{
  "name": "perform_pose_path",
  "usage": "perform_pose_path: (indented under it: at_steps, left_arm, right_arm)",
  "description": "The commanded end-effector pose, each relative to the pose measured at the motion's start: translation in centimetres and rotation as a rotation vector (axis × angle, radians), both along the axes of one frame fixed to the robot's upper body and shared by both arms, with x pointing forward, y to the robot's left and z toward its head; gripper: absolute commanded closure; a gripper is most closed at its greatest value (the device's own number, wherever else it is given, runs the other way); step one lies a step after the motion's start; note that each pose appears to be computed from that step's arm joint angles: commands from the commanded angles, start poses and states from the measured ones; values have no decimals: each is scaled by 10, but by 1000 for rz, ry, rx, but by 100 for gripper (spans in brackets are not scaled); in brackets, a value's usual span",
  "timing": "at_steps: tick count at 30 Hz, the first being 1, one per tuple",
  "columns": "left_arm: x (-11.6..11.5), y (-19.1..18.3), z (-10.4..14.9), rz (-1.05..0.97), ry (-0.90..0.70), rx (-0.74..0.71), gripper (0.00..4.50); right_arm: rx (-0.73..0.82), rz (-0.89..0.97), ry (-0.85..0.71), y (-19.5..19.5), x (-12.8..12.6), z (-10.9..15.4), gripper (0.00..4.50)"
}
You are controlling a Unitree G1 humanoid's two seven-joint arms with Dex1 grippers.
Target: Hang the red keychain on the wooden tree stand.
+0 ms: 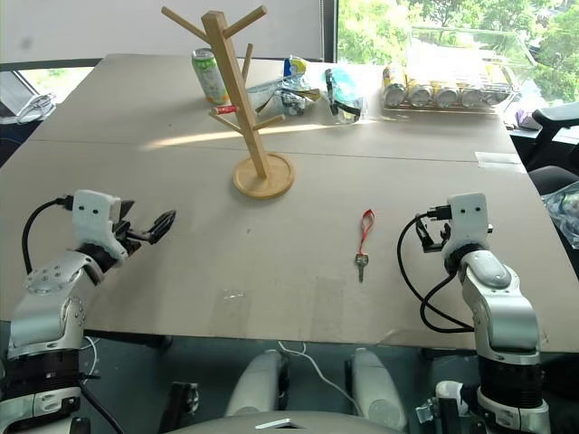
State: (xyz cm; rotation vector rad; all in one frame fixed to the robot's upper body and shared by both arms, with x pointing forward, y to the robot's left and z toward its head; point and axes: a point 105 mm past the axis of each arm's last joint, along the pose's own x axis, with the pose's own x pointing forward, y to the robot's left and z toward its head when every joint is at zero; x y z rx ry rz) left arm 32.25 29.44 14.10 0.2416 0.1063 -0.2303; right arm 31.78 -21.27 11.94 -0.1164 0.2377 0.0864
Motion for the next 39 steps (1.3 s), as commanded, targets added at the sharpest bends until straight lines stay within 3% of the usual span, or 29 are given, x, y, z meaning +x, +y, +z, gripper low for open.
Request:
perform_pose_path:
  at_steps: [1,8,14,24,34,39]
  left_arm:
    - [-8,-48,28,-296,9,9,4]
    - [-31,-109,50,-675,87,26,4]
    - [-49,-145,60,-898,103,63,4]
    - [-49,-152,70,-922,73,88,4]
    - [-68,-152,67,-996,146,124,4]
    - [-80,-157,79,-1078,149,124,4]
  right_arm:
    - [51,103,21,20,-14,27,0]
    - [150,243,132,65,-34,35,0]
    - [167,297,234,91,-38,23,0]
    - [91,346,280,110,-27,4,0]
    - [118,320,317,119,-16,-10,0]
    - [114,322,323,122,-14,-12,0]
